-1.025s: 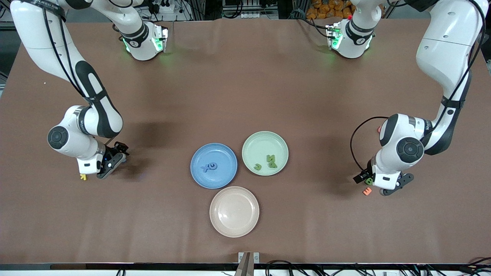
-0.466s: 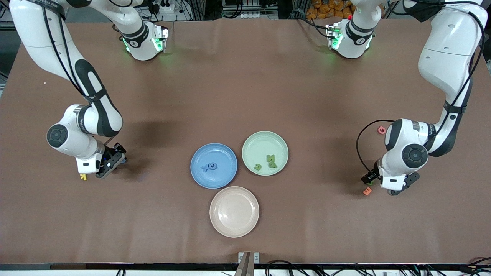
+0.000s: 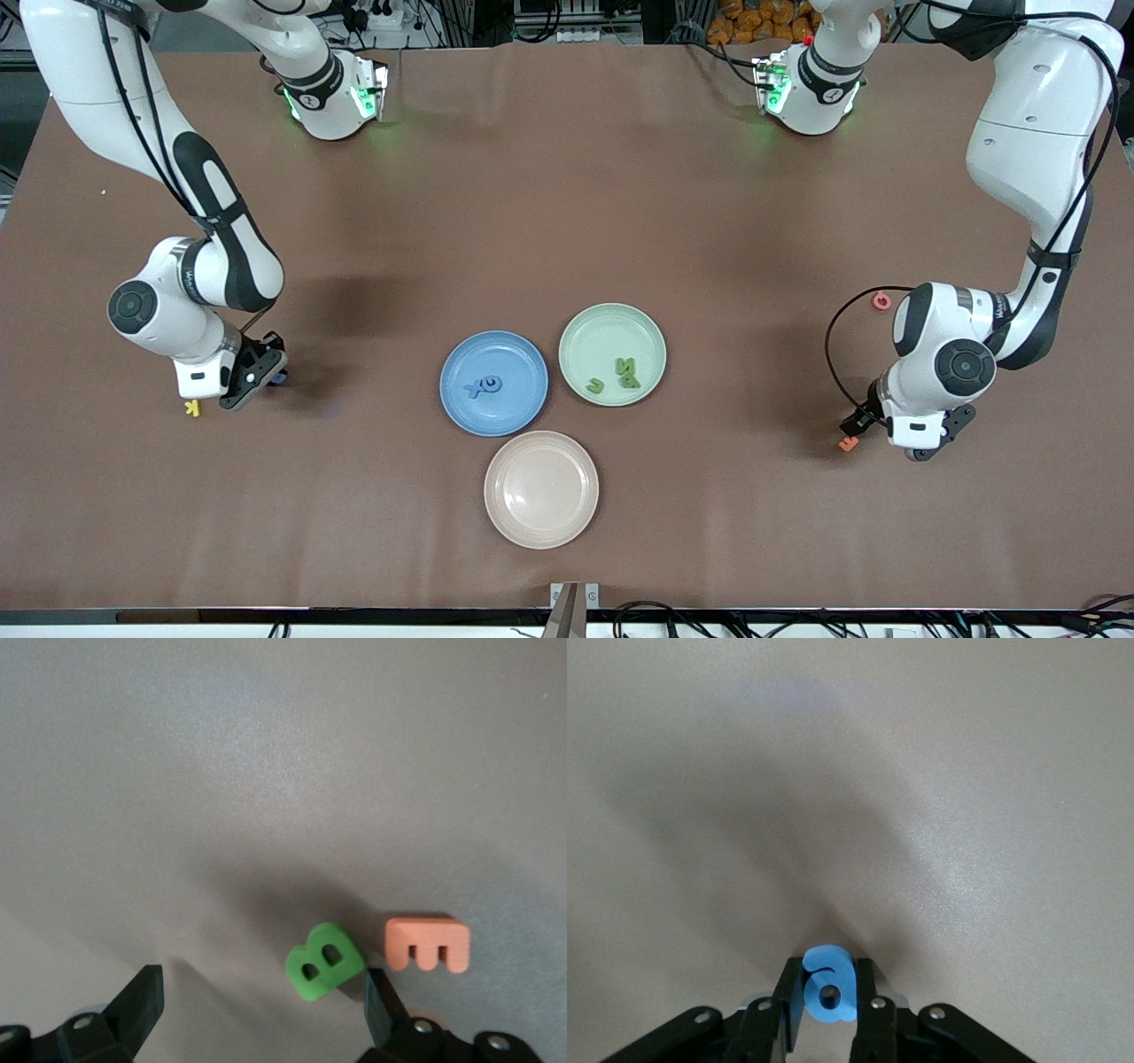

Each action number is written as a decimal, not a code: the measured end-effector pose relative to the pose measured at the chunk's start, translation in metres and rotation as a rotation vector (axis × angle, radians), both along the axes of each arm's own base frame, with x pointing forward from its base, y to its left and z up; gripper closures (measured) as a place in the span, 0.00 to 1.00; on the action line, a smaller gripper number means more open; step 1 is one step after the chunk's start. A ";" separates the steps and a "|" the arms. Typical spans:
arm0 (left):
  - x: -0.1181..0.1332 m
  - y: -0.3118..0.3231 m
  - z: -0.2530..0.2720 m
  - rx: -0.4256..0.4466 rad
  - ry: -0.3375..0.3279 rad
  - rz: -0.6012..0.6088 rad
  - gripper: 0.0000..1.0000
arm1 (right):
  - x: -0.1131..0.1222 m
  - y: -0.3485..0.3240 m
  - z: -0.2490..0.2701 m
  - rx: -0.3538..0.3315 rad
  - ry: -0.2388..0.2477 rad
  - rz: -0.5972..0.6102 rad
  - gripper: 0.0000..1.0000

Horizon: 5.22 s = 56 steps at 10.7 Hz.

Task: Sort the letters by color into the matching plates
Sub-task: 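Grasp the blue a with the right gripper while the left gripper nears B, then place the blue a on the blue plate with the right gripper, then move the right gripper back toward the blue E beside the red I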

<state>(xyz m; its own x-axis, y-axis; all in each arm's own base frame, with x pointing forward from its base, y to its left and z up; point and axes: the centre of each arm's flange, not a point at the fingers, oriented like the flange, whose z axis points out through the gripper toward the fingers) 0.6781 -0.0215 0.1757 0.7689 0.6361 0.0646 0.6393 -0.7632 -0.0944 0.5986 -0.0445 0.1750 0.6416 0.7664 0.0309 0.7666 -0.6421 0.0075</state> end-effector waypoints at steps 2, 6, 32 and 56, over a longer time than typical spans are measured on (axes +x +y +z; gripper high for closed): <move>0.005 -0.002 0.001 -0.004 -0.014 0.008 0.00 | 0.000 0.000 0.000 -0.001 -0.001 0.000 0.73; 0.009 0.003 0.004 -0.005 0.005 -0.288 0.00 | 0.003 0.013 0.002 0.004 -0.004 -0.060 0.73; 0.005 0.021 0.001 -0.132 0.029 -0.838 0.00 | 0.019 0.372 0.052 0.188 0.010 -0.755 0.60; 0.008 0.012 -0.008 -0.111 0.018 -0.855 0.00 | 0.077 0.070 0.173 0.073 0.089 -0.557 0.00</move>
<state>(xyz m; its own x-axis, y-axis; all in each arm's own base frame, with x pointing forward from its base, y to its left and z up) 0.6859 -0.0094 0.1676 0.9870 -0.1596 0.0197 -0.1597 -0.9872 0.0046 0.6751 0.0259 0.3475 0.9509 0.3096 -0.0015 0.3079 -0.9460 -0.1016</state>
